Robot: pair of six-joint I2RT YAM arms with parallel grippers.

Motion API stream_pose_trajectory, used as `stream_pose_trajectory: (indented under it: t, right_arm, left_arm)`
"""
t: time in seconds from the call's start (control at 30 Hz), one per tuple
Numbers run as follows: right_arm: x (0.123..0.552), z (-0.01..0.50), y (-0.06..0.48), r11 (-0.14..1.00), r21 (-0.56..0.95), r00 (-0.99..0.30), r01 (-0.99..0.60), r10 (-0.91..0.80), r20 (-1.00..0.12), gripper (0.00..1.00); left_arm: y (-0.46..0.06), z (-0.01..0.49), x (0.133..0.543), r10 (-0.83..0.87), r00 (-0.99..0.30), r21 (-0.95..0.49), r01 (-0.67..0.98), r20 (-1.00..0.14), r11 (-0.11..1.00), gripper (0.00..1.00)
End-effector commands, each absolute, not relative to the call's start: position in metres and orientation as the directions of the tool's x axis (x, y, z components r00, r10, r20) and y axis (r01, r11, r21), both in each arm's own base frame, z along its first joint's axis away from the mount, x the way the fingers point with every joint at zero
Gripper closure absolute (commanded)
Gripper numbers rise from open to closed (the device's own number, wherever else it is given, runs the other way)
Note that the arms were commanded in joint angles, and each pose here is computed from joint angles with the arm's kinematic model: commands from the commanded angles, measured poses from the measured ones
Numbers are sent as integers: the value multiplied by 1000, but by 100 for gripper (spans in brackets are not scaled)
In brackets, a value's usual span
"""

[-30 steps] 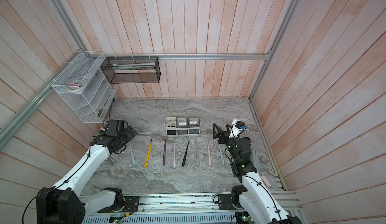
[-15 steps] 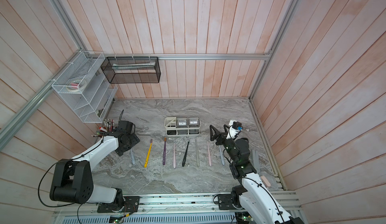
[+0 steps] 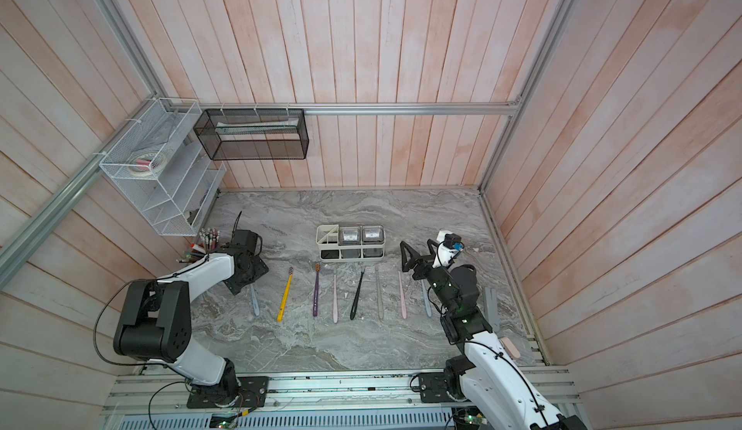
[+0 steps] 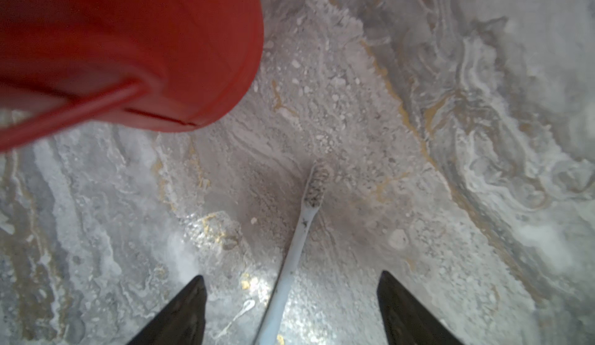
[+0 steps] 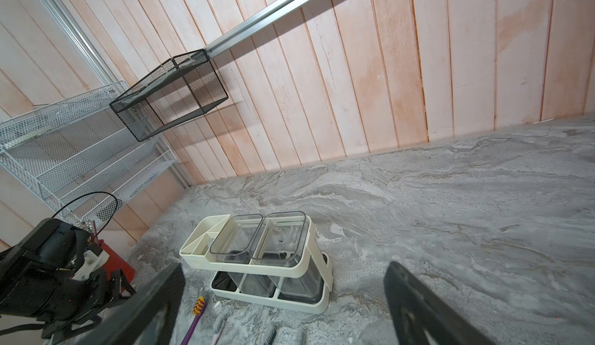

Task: Place the toothbrush into the toothbrush holder
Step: Pick up the toothbrush from the center of the board.

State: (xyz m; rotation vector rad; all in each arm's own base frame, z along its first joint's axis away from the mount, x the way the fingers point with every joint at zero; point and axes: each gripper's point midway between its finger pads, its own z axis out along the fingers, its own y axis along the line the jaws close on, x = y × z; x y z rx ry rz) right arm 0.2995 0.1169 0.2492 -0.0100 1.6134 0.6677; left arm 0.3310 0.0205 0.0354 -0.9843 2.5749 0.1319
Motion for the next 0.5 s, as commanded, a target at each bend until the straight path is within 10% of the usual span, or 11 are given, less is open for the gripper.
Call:
stream_pose_trajectory:
  t: [0.0,0.47]
  right_arm:
    - [299,263,122,822,394,-155,-412,363,-919,2]
    - [299,263,125,826,385,-158,-411,352,-923,2]
  left_arm:
    - [25,39,346,-624,-673,-70,-656,-397,751,22]
    - [19,25,313,-605,-721,10,-645,-338,764,32]
